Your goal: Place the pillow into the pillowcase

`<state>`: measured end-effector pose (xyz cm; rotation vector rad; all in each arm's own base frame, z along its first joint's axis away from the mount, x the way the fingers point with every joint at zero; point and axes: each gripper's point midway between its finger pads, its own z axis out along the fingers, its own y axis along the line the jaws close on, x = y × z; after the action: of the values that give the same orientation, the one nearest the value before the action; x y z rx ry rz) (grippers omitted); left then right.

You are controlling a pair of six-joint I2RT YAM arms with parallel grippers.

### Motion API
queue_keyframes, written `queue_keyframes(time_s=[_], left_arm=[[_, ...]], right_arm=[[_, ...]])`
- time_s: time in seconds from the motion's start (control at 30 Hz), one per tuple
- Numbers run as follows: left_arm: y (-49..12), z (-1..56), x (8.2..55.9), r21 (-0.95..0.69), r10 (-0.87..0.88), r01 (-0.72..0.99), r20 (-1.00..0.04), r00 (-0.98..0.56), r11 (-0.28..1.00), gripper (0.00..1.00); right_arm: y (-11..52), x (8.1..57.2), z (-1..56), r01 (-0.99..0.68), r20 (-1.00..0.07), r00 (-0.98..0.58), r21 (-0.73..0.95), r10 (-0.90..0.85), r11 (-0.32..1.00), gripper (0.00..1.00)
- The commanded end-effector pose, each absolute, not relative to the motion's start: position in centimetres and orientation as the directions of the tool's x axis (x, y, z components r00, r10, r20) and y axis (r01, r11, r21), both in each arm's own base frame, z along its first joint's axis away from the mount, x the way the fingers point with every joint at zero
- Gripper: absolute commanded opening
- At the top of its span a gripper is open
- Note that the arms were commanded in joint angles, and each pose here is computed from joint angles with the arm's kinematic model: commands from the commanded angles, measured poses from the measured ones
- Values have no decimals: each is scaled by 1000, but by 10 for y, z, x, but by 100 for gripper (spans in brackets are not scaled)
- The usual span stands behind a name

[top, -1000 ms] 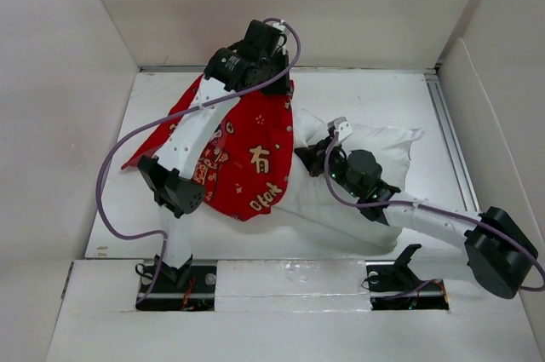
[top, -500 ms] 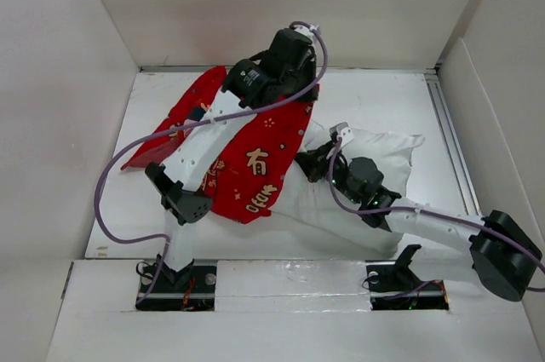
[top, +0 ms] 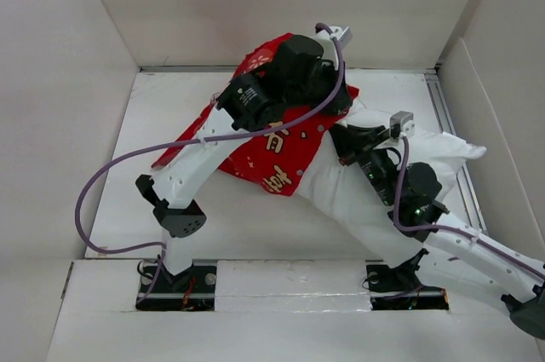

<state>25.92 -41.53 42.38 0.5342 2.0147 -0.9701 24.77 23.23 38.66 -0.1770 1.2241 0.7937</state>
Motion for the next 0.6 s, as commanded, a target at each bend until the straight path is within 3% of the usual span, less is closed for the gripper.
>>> queue_keyframes(time_s=[0.0,0.1,0.27,0.4,0.57], left_arm=[[-427,411,235,-445,104,712,-806,-583,543,0],[-443,375,235,-475,150,702,-762,-630,531,0],[-455,429,216,-507,76,748,-805,-588,428,0],[-462,444,203,-550,48,767,-802,-595,330,0],[-483,345,228,-523,173,712,-736,-655,469,0]], right_arm=[[199,232,444,-630,-739,255,362,623,687,0],[206,261,390,-531,-783,185,429,594,731,0],[231,287,284,-448,-817,35,502,576,740,0],[242,296,254,-443,-779,10,558,626,702,0],[260,302,237,-457,-783,-15,558,621,693,0]])
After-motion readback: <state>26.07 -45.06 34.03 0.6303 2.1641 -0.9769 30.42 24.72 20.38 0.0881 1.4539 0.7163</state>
